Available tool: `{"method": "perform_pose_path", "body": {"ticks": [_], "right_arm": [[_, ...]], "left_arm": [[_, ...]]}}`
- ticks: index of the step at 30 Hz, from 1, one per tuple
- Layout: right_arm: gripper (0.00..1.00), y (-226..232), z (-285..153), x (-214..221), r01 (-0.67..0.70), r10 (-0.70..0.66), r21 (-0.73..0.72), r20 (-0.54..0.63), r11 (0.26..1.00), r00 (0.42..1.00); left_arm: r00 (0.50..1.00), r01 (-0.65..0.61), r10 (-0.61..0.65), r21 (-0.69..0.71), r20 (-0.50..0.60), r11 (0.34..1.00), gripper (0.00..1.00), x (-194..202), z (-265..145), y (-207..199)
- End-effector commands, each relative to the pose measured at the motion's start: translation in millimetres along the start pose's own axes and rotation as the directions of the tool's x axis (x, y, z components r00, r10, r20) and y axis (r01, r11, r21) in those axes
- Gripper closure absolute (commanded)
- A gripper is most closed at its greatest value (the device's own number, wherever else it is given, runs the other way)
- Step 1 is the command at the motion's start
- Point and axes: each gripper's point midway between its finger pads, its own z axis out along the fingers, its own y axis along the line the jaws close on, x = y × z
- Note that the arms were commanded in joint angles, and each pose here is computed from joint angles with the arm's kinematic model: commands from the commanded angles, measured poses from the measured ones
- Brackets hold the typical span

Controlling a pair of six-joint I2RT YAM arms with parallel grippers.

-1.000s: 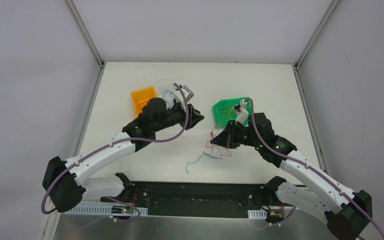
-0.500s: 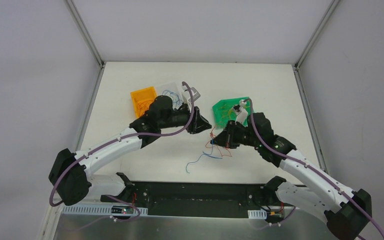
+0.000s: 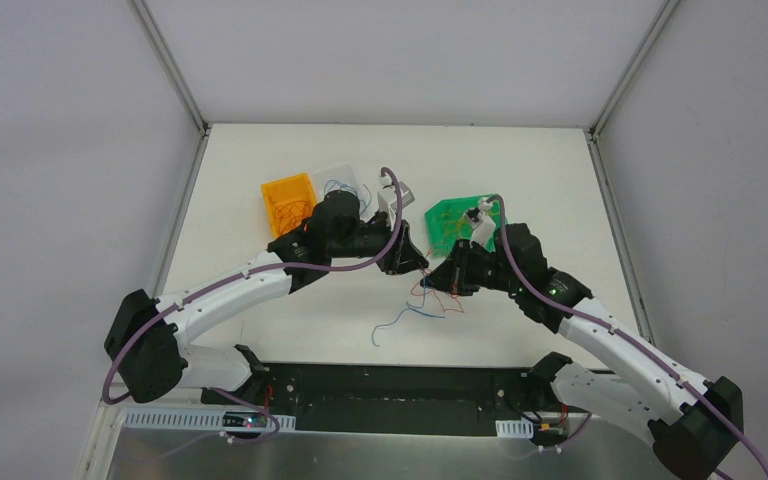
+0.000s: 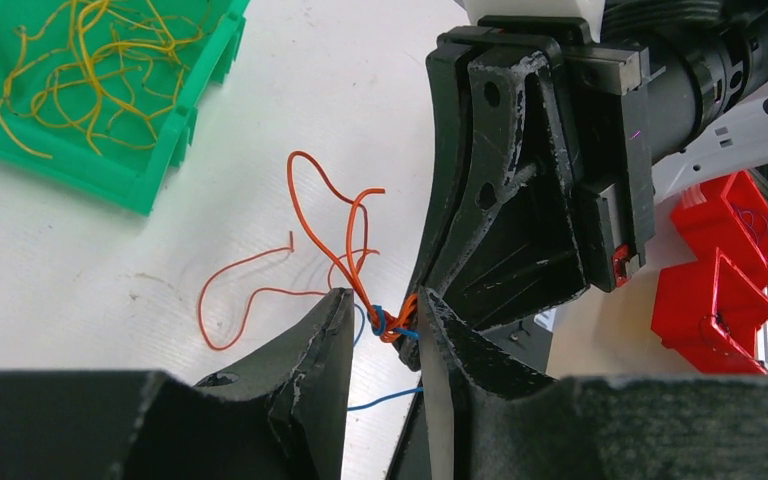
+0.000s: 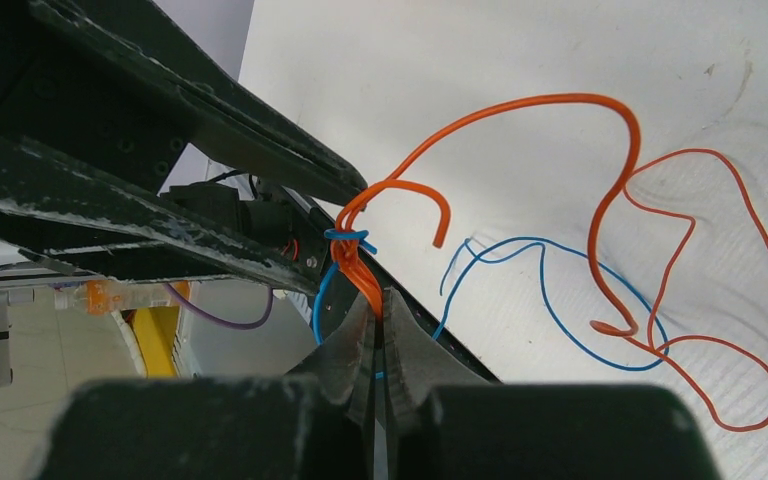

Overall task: Untangle the cables
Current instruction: Untie the cable.

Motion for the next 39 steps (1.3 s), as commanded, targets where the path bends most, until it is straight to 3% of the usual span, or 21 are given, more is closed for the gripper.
{"method": "perform_pose_path", "body": {"ticks": [1, 5, 8, 9, 23, 32, 39], "right_arm": [[1.0, 17, -5, -13, 0.03, -0.029, -0.04, 0.033, 0.999, 0.999], [1.0, 18, -5, -13, 0.03, -0.028, -0.041, 0.034, 0.999, 0.999], [1.0, 18, -5, -13, 0.03, -0.028, -0.041, 0.034, 0.999, 0.999], [1.0, 18, -5, -13, 0.03, -0.029, -0.042, 0.033, 0.999, 0.999], [1.0, -1, -14, 8, 0.019, -0.019, 0.005, 0.006, 1.0, 1.0], [1.0, -19, -40, -13, 0.055, -0.078, 0.155, 0.15, 0.986, 0.986], [1.0, -13, -42, -16, 0.054, -0.077, 0.131, 0.173, 0.99, 0.982]], "left_arm": [[0.999, -0.041, 0.041, 0.021, -0.009, 0.999, 0.7, -8, 4, -9], [0.998, -0.051, 0.051, 0.013, -0.024, 0.999, 0.75, -5, 6, -7], [0.998, -0.057, 0.058, 0.008, -0.029, 0.998, 0.97, -6, 7, -7], [0.998, -0.06, 0.06, 0.005, -0.031, 0.998, 1.0, -6, 7, -7], [0.998, -0.021, 0.035, -0.271, 0.046, 0.962, 1.0, -28, -14, 46], [0.996, 0.02, 0.023, -0.441, 0.091, 0.897, 1.0, -20, -31, 78], [0.995, 0.035, 0.018, -0.525, 0.095, 0.85, 1.0, -6, -38, 99]]}}
